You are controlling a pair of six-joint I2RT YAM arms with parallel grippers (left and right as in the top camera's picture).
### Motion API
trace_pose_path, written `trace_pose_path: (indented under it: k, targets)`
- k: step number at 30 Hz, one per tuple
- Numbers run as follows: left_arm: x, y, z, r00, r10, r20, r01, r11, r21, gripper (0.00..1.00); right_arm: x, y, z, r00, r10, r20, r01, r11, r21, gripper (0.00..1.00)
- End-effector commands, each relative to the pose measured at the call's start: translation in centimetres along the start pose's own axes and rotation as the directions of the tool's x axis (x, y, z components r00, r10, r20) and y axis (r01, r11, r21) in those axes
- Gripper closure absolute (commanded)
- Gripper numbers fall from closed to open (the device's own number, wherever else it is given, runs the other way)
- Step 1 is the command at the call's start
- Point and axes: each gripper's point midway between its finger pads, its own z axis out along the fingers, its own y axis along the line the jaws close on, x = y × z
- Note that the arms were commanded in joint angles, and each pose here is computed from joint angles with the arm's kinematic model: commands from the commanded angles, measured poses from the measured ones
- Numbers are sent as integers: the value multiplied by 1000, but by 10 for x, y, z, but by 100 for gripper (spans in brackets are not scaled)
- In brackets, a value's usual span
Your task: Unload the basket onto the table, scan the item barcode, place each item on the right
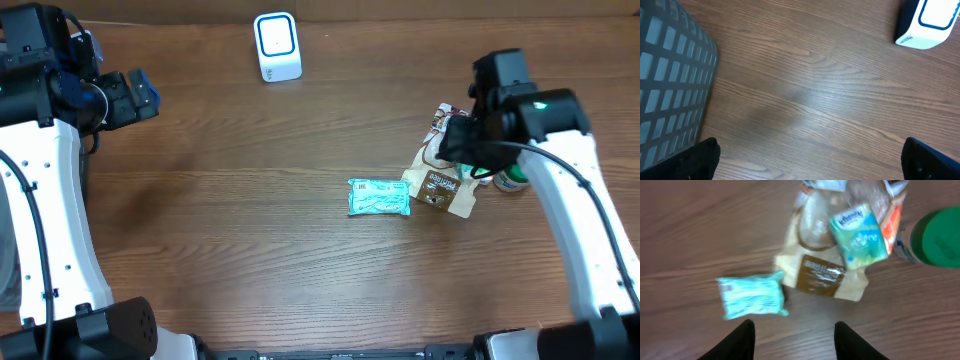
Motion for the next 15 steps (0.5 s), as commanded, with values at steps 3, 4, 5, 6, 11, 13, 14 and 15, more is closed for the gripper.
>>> trace_pose_path:
  k: [3,4,5,6,11,13,14,15]
  targets:
    - [-4,-3,-7,999,27,26,-27,1000,6,0,2,22,-95,984,-40,175,70,983,-173,50]
    - [-4,-3,-7,999,27,25,-27,1000,6,0,8,23,-112,979,-39,200,77,979,-189,50]
    - [-4,-3,-7,999,27,26,-27,1000,6,1,12,22,-124,975,-37,220,82,977,-198,48]
    - [-4,-3,-7,999,27,26,-27,1000,6,0,18,20,-139,969,-35,244,87,975,-205,33]
    - [-4,-3,-7,999,27,26,-27,1000,6,1,44,12,-183,939,-21,342,107,966,-234,0]
    - [-4,-3,-7,999,27,26,-27,1000,6,0,51,10,-194,926,-17,378,117,963,-243,0]
    - [-4,-3,-7,999,27,26,-27,1000,6,0,54,8,-199,919,-15,393,122,961,-247,0]
    - [-4,-3,-7,999,27,26,-27,1000,6,0,57,7,-204,914,-14,406,126,960,-251,0]
